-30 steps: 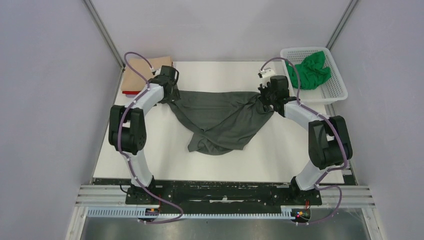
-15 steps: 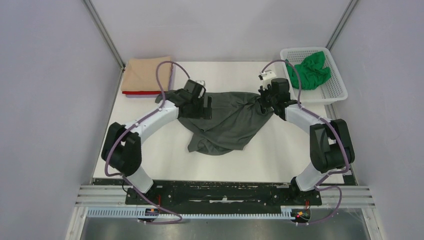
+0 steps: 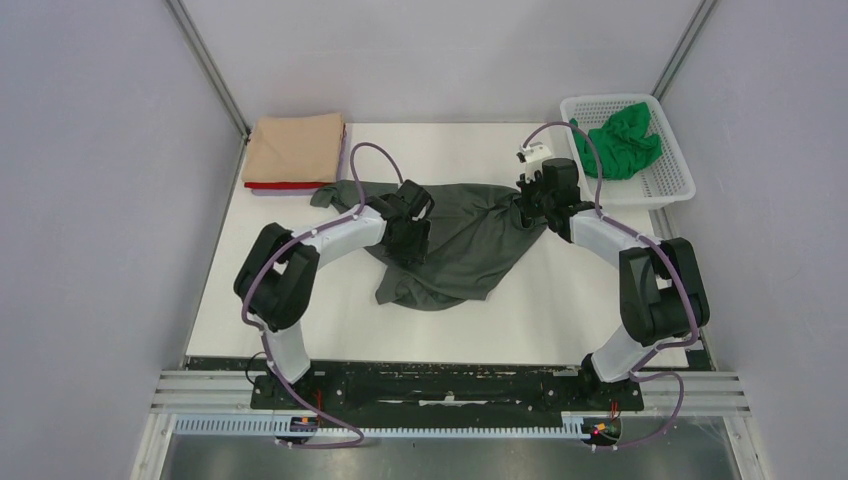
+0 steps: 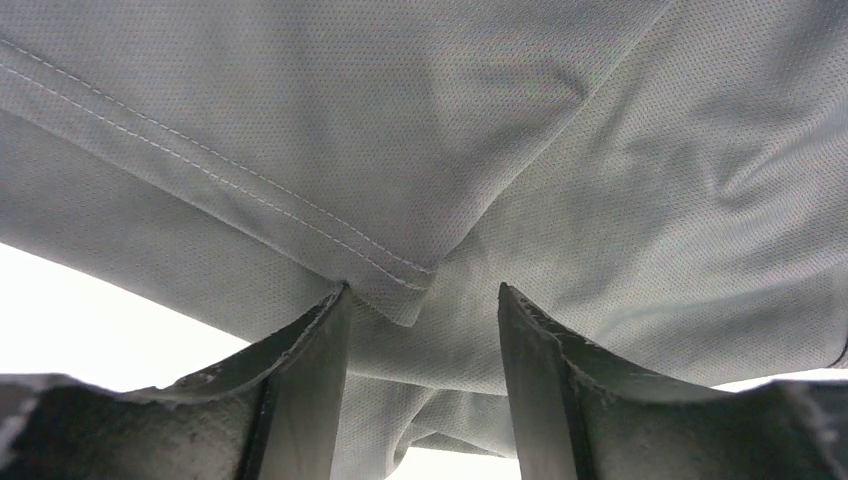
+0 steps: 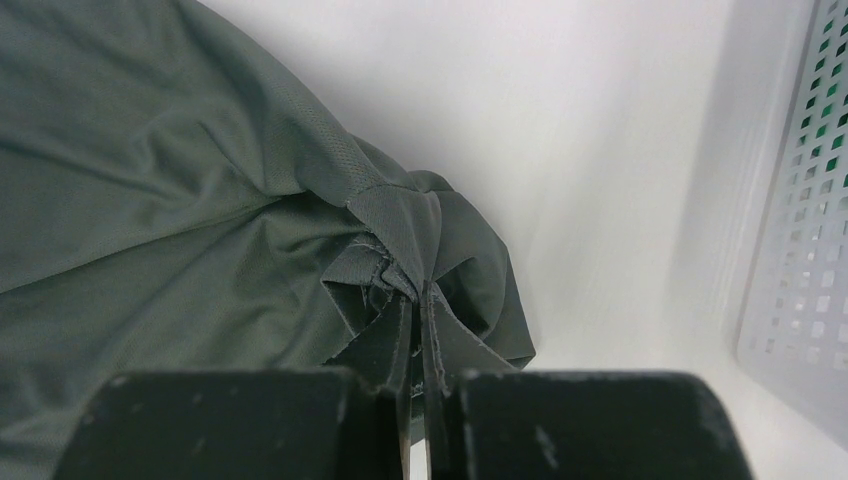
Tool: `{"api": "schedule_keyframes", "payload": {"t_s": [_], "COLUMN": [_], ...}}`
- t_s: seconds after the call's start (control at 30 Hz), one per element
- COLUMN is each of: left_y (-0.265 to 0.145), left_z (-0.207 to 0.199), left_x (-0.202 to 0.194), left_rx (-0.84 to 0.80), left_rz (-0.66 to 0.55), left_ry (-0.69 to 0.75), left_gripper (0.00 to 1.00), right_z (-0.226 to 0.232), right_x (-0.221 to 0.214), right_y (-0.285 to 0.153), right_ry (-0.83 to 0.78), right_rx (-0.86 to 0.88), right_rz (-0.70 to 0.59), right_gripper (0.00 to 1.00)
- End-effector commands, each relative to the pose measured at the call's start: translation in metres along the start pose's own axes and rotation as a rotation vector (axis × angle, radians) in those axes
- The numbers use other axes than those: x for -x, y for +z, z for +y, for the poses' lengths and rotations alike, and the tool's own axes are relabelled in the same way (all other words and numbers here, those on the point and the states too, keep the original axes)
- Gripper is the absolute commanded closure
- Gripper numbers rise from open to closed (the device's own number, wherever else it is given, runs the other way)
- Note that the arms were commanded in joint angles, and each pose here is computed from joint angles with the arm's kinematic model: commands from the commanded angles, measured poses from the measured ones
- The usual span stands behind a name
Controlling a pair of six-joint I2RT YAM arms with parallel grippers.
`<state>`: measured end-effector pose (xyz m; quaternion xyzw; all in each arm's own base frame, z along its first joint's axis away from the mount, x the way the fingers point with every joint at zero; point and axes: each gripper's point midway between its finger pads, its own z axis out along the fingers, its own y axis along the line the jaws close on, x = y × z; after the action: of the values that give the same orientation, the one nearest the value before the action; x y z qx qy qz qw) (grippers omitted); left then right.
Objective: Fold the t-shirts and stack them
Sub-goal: Flatten out the tshirt
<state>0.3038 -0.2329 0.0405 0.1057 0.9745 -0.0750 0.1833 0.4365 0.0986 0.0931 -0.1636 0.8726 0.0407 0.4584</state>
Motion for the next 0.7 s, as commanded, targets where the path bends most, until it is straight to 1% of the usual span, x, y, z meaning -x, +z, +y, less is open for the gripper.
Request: {"api": "schedule_keyframes", "payload": {"t_s": [0.0,0.03,0.23,0.4,0.5,0.57,0.63,0.67], "left_y": [0.0,0.001,0.008,0.006,0.006,0.005,0.004,0.002], "left_z": [-0.008,-0.008,-0.001,-0.002,-0.002,-0.001,-0.001,0.0], "left_x": [0.014,0.013,0.01,0.019,0.024,0.027,0.03,0.031], "left_rx": [-0.001,0.002,0.048,0.063,0.067,0.076,0.083,0.086], "left_rz": [-0.035,-0.032,-0.016,-0.047,-0.062,-0.071,-0.079,-0.085], "left_ry": [0.01,0.011,0.011,-0.021,-0.033,-0.043,-0.045,-0.047], "left_gripper": [0.42,0.45,0.56,0.61,0.67,0.73,0.82,0.84], "right_z": [-0.005,-0.006,-0.006,-0.006,-0.006,-0.006,-0.006,-0.006], "right_x": [0.012,0.011,0.012,0.011,0.01,0.01,0.01,0.01], "right_y": [-0.006,-0.006,-0.009,-0.01,-0.009,-0.009,-0.008,-0.008], "right_ry": [-0.001,-0.002,-0.006,-0.006,-0.006,-0.006,-0.006,-0.006], "right_rx": [-0.021,-0.022,-0.023,-0.022,-0.023,-0.021,-0.022,-0.022], "right_rz": [-0.04,-0.038,-0.038,-0.038,-0.034,-0.033,-0.032,-0.032], "right_gripper": [1.0,1.0,1.0,1.0,1.0,1.0,1.0,1.0]}}
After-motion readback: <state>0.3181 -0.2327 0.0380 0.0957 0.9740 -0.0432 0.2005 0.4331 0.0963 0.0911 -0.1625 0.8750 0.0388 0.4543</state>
